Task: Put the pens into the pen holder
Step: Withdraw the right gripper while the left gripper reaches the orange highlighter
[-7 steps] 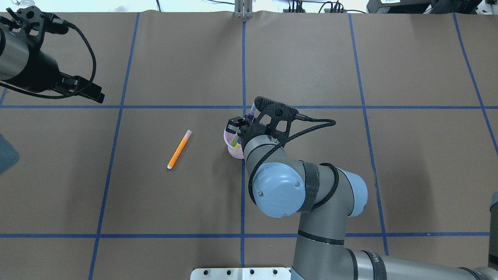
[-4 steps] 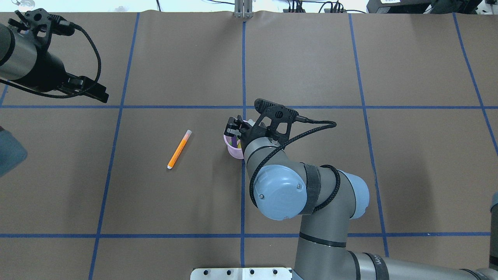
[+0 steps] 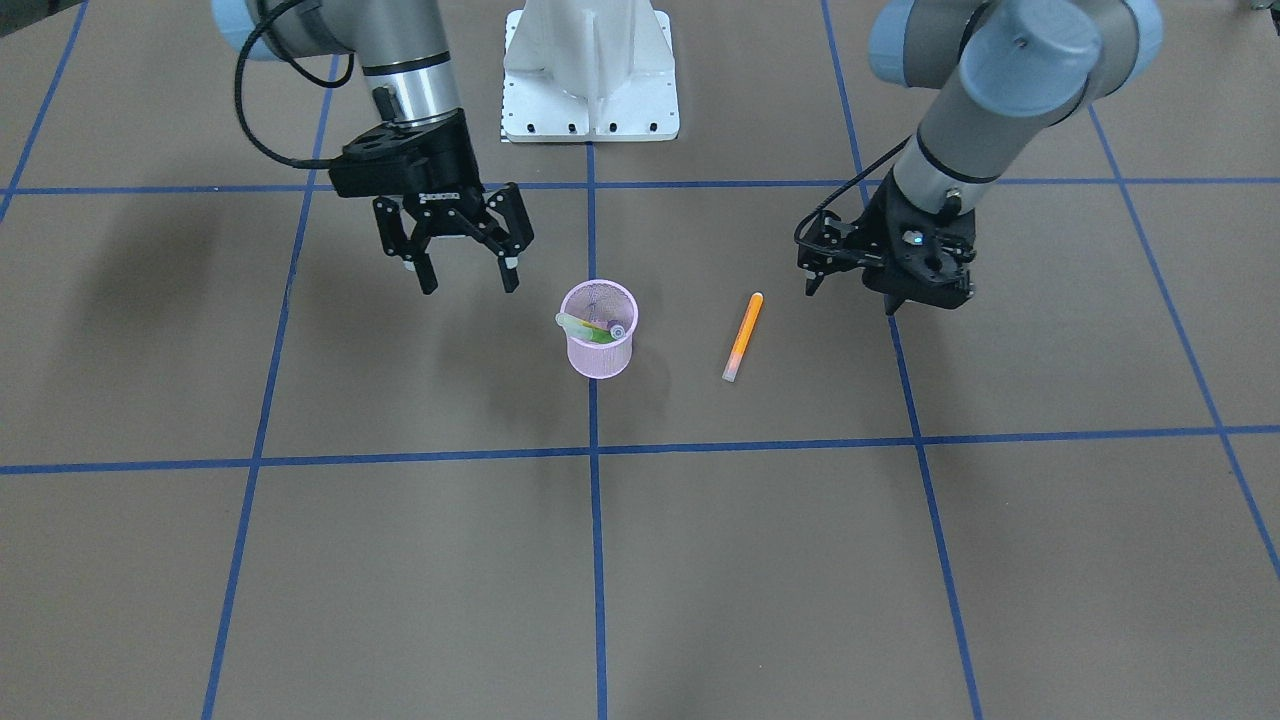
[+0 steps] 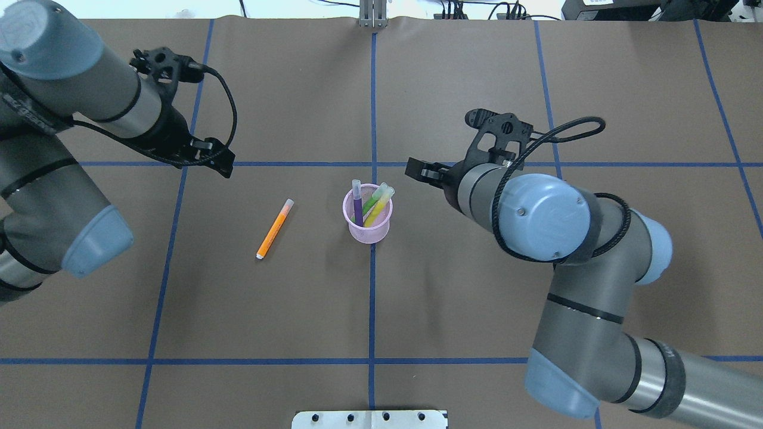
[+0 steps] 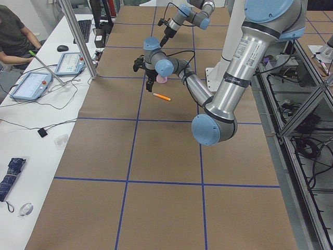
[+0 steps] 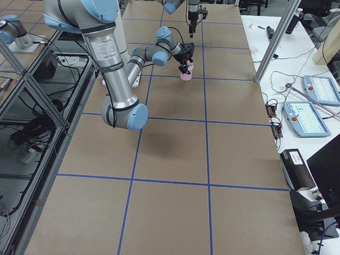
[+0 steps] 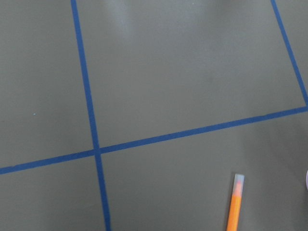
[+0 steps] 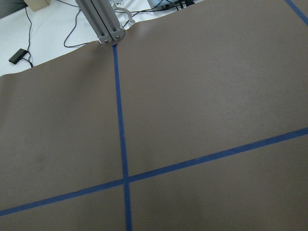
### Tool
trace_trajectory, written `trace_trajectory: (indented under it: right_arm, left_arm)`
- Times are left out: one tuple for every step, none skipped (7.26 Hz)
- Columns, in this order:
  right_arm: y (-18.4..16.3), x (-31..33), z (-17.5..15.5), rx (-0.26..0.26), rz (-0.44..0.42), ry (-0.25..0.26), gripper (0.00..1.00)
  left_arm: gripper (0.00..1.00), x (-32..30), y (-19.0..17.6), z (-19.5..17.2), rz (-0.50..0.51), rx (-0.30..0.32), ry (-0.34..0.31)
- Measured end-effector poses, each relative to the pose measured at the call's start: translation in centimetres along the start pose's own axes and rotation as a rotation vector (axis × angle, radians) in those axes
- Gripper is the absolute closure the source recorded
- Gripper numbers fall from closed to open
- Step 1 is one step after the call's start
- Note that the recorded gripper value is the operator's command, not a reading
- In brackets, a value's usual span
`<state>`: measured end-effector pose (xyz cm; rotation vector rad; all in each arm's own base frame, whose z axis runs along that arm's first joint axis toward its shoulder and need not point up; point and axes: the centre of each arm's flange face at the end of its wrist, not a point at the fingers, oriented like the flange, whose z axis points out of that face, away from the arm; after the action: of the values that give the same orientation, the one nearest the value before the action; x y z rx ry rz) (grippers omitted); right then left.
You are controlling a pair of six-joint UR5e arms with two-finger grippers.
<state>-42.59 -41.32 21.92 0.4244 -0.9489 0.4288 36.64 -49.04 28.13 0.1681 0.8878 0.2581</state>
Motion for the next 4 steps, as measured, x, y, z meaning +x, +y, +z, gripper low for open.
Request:
trace_trajectory:
  right_arm:
    - [-3.5,3.4,0.1,-0.065,-0.022,0.032,0.01]
    - [-7.4,7.4,0.1,-0.138,-0.049,0.063,0.01]
    - [-11.4,11.2,0.0,-0.208,-0.074,0.078,0.01]
    - [-15.0,14.6,-0.2,-0.271,-0.083,0.076,0.01]
  left_arm:
    - [0.09,1.5,0.7,3.3,0.077,-0.059,-0.006]
    - [0.09,2.8,0.8,6.3,0.133,-0.109,-0.014]
    - [0.12,4.3,0.1,8.6,0.157,-0.144,-0.022]
    - [0.13,5.7,-1.1,10.2,0.166,-0.169,-0.032]
